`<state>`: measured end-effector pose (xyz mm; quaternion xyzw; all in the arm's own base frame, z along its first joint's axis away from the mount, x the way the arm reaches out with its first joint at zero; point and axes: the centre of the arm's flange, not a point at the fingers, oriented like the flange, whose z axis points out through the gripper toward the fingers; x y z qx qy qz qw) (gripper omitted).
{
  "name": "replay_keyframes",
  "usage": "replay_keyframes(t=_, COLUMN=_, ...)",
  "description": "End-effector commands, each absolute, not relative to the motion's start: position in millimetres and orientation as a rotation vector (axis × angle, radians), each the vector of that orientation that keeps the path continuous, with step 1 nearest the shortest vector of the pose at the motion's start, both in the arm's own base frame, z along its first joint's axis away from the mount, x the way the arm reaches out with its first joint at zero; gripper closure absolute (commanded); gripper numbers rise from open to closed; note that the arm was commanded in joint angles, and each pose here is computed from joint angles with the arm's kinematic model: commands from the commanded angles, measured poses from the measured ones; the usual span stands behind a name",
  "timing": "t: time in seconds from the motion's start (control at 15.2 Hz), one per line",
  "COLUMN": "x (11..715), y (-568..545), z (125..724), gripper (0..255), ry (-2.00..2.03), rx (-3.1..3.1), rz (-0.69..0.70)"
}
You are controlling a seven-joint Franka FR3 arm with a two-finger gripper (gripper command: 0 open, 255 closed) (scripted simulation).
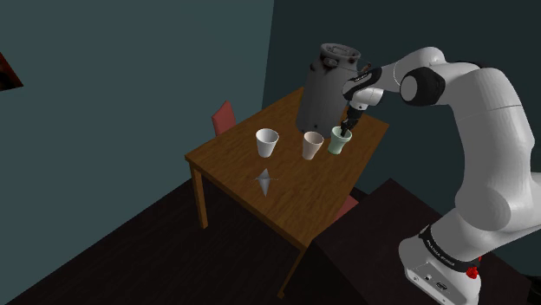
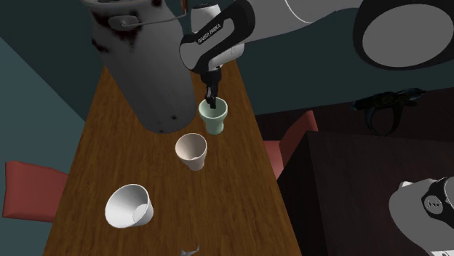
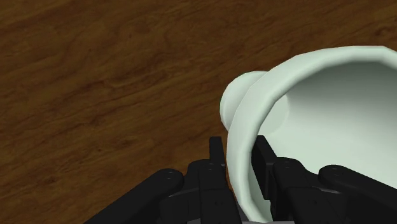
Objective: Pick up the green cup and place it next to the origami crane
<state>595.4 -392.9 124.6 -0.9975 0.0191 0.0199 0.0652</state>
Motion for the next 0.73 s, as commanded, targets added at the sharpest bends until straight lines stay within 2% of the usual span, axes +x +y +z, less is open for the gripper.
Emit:
replay_keyframes(t=0.0, x=595, y=-393, z=124, gripper=255, ry=0.058, rx=-3.009, rz=0.061)
replay_keyframes(t=0.66, x=595, y=-393, z=177, gripper=255, ry=0.058, rx=-3.009, rz=0.061)
